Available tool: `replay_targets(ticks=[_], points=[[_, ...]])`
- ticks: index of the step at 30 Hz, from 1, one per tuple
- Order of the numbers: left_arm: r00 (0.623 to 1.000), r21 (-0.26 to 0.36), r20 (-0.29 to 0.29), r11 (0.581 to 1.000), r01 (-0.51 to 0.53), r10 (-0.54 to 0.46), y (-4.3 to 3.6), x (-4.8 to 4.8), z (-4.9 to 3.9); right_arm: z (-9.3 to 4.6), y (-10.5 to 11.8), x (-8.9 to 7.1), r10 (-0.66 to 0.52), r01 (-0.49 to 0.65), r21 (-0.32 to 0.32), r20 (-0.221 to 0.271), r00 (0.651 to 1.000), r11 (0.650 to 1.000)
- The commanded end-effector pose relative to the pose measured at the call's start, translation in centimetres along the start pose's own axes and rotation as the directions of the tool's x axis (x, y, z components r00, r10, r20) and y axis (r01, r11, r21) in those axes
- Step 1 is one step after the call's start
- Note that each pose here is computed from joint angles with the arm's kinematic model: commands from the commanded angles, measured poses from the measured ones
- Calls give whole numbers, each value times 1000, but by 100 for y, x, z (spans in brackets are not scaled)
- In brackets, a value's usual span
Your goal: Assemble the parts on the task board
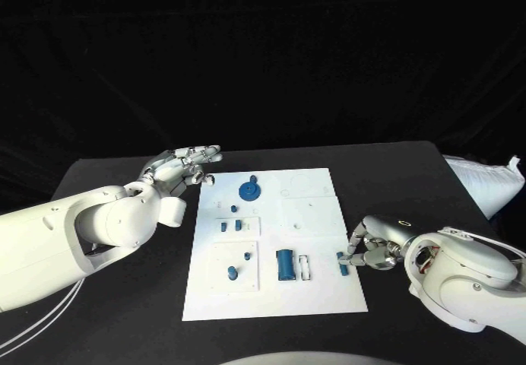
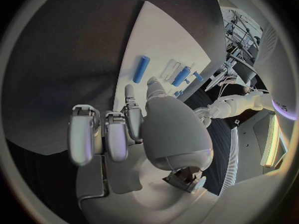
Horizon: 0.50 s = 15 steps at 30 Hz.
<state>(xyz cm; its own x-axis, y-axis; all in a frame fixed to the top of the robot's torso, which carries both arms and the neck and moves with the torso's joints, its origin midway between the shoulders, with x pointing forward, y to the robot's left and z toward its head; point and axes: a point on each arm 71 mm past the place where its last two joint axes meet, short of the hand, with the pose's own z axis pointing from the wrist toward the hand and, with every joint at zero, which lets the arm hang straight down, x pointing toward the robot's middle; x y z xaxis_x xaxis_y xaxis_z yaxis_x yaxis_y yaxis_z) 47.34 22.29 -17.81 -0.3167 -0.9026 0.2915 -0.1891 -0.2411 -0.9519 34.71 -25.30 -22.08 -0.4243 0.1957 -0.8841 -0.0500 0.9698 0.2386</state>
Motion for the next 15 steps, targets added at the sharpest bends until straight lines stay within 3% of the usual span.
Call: replay_targets(ticks=[1, 15], points=[[1000, 4, -22, 1000, 8, -8, -2, 23, 1, 10, -1, 47, -70, 71, 13, -15, 997, 997], [1000, 2, -20, 1000, 8, -8, -1, 14, -4, 52, 74, 134, -106, 106, -6, -28, 994, 994]])
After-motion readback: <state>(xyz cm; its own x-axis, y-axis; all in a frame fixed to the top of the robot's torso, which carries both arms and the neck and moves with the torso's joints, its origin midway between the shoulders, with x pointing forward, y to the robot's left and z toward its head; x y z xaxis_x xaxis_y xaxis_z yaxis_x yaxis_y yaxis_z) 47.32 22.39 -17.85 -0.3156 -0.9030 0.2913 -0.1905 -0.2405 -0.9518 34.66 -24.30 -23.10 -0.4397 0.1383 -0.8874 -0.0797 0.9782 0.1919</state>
